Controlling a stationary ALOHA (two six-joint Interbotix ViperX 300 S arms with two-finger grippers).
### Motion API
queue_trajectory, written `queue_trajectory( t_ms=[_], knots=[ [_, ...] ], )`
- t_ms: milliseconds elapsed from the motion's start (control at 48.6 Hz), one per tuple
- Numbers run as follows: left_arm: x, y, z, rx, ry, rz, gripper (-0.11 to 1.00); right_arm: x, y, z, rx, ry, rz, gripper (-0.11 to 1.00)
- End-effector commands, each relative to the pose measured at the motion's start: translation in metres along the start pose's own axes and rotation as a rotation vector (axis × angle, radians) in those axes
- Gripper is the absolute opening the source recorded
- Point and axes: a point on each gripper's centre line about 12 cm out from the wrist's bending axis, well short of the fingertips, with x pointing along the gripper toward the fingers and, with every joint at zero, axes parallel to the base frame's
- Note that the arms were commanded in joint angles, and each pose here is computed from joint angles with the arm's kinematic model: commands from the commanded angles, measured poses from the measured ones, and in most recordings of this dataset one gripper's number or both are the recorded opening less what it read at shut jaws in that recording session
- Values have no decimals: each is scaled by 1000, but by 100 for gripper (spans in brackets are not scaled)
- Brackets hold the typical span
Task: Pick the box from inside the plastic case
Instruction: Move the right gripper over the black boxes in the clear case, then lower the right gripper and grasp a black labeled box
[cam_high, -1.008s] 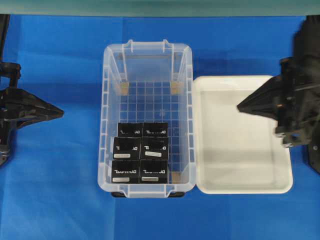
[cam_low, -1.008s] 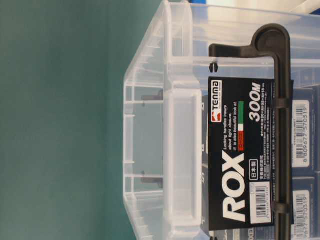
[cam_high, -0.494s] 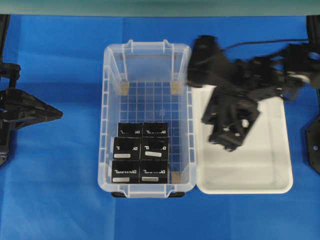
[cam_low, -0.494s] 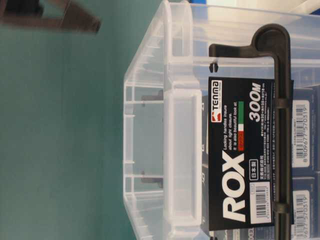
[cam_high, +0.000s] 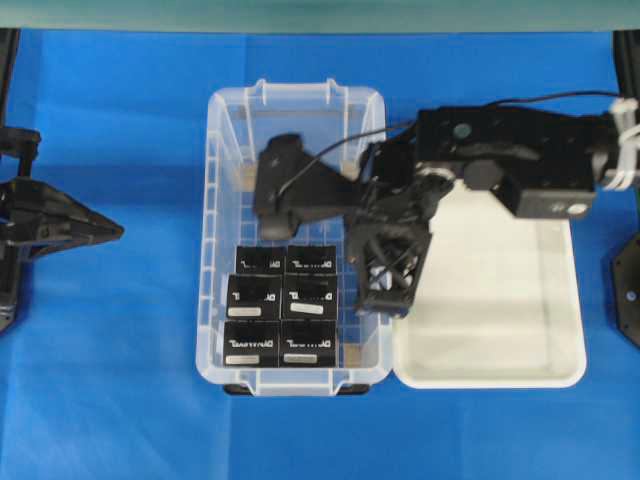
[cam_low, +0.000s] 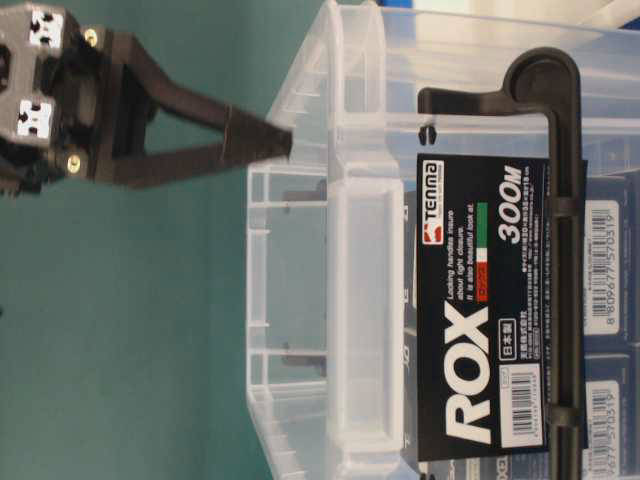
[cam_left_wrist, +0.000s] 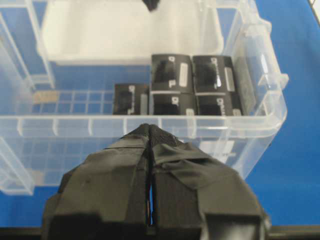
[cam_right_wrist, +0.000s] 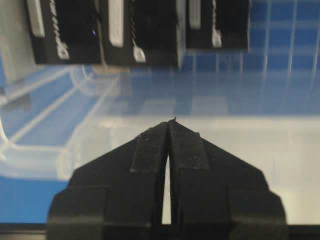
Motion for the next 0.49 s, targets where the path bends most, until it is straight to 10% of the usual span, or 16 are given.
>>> queue_trajectory(
  t_ms=[0, 473],
  knots=[
    [-1, -1, 13, 1, -31, -4, -4, 4, 3, 10, -37, -27, 3, 11],
    [-2, -2, 12, 2, -9, -7, -4, 39, 4, 22, -87, -37, 2, 99]
  ],
)
